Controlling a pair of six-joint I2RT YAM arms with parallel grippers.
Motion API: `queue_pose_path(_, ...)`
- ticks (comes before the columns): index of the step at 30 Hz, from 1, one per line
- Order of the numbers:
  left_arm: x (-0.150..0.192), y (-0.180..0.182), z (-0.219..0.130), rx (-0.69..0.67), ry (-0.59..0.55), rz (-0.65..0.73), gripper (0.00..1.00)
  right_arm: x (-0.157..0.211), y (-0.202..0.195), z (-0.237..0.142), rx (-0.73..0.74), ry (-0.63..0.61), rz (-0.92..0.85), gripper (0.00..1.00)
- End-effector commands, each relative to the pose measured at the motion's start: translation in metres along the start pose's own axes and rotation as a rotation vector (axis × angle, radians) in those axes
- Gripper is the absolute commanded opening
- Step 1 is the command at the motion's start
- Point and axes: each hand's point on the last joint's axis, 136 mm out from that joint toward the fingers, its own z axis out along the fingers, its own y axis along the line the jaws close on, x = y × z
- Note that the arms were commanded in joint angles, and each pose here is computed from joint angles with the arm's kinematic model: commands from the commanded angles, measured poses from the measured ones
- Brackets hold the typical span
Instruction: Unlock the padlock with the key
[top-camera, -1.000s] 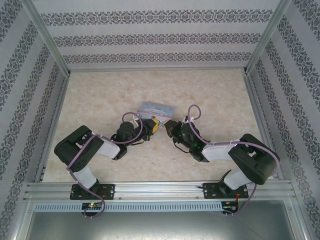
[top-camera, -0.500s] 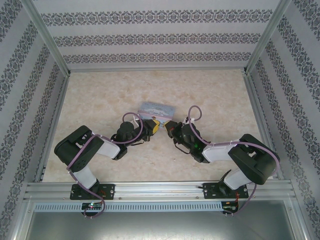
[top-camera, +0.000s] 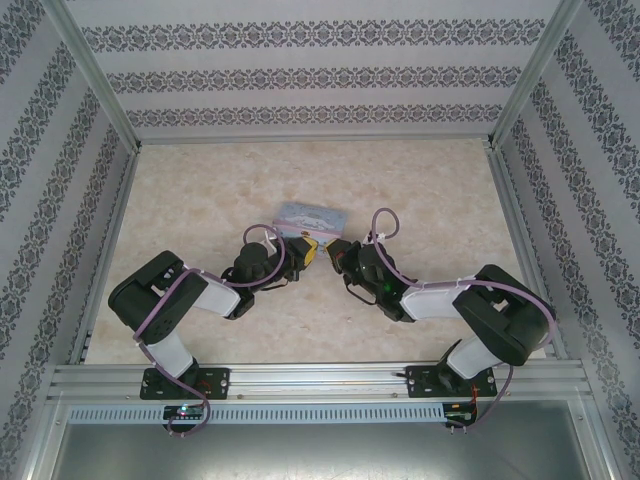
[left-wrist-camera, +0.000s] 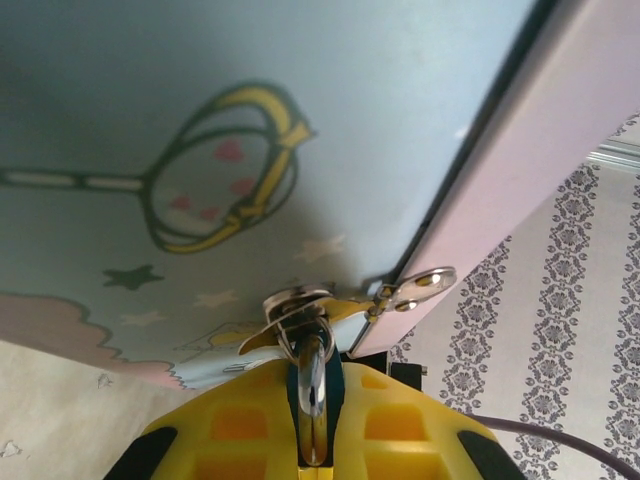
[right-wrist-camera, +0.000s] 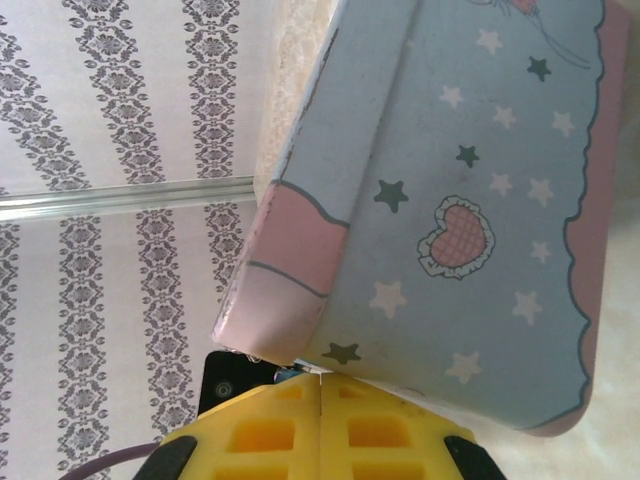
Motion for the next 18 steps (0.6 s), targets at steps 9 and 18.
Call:
queue_pose_path(9, 0.032, -0.04, 0.002, 0.097, 0.136, 0.107, 0.0, 0.013, 0.016, 0.013, -0.041, 0.04, 0.052, 0.0)
queue_pose_path(18, 0.032, -0.04, 0.0, 0.096, 0.134, 0.122, 0.0, 0.017, 0.027, 0.019, -0.071, 0.063, 0.174, 0.0)
